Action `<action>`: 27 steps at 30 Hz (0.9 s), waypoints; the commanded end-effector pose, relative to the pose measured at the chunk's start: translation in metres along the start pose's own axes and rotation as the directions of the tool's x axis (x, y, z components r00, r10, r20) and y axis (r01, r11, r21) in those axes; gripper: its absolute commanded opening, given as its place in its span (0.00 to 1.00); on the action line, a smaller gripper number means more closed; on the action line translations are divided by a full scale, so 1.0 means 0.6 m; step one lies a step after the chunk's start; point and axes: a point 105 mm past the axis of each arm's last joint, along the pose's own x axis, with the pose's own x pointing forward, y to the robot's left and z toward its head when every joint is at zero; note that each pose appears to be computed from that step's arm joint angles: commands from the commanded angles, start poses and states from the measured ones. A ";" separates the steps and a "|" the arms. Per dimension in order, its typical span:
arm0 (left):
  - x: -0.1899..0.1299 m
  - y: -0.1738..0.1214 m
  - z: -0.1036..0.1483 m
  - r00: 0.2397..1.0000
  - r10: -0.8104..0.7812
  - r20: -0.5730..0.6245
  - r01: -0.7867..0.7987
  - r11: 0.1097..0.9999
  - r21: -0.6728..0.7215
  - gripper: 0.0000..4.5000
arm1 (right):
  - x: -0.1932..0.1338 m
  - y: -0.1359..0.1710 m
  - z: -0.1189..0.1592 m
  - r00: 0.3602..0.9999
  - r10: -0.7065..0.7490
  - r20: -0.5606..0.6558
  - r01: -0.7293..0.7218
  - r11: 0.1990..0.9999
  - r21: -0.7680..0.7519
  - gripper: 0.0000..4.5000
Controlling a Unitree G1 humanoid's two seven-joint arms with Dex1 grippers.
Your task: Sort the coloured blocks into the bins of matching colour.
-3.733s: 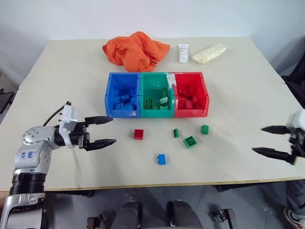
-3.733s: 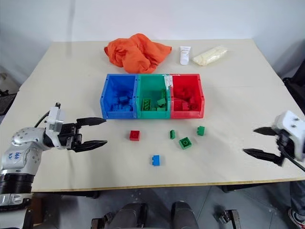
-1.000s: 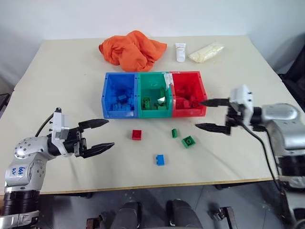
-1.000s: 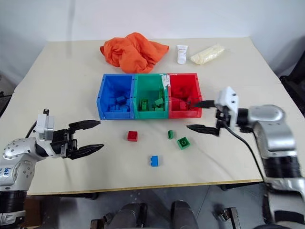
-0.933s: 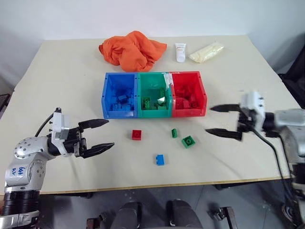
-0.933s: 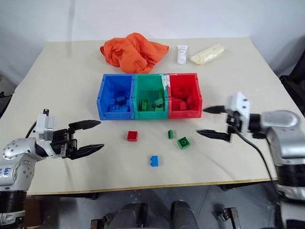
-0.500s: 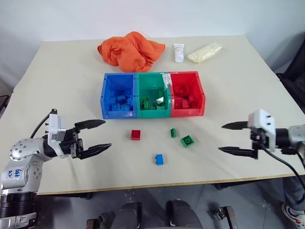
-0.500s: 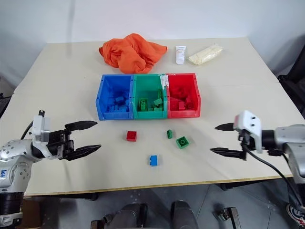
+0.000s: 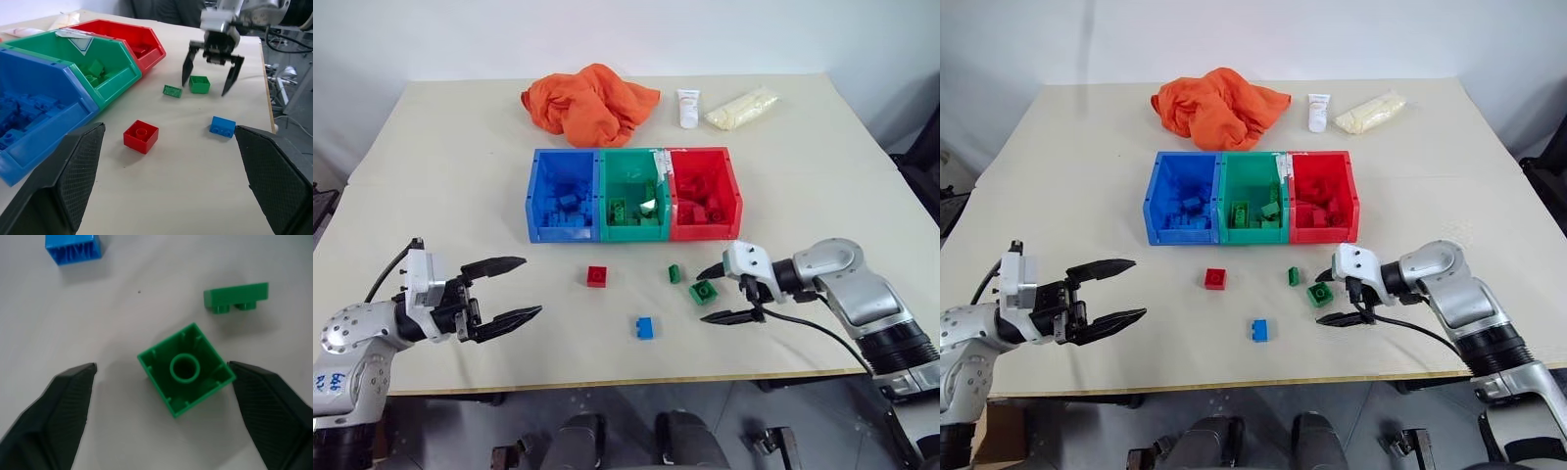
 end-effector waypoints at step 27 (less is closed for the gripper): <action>0.035 0.004 0.007 0.996 -0.045 0.082 0.040 0.997 0.059 1.00 | 0.023 -0.178 0.249 0.921 -0.230 0.313 0.284 0.949 -0.137 0.45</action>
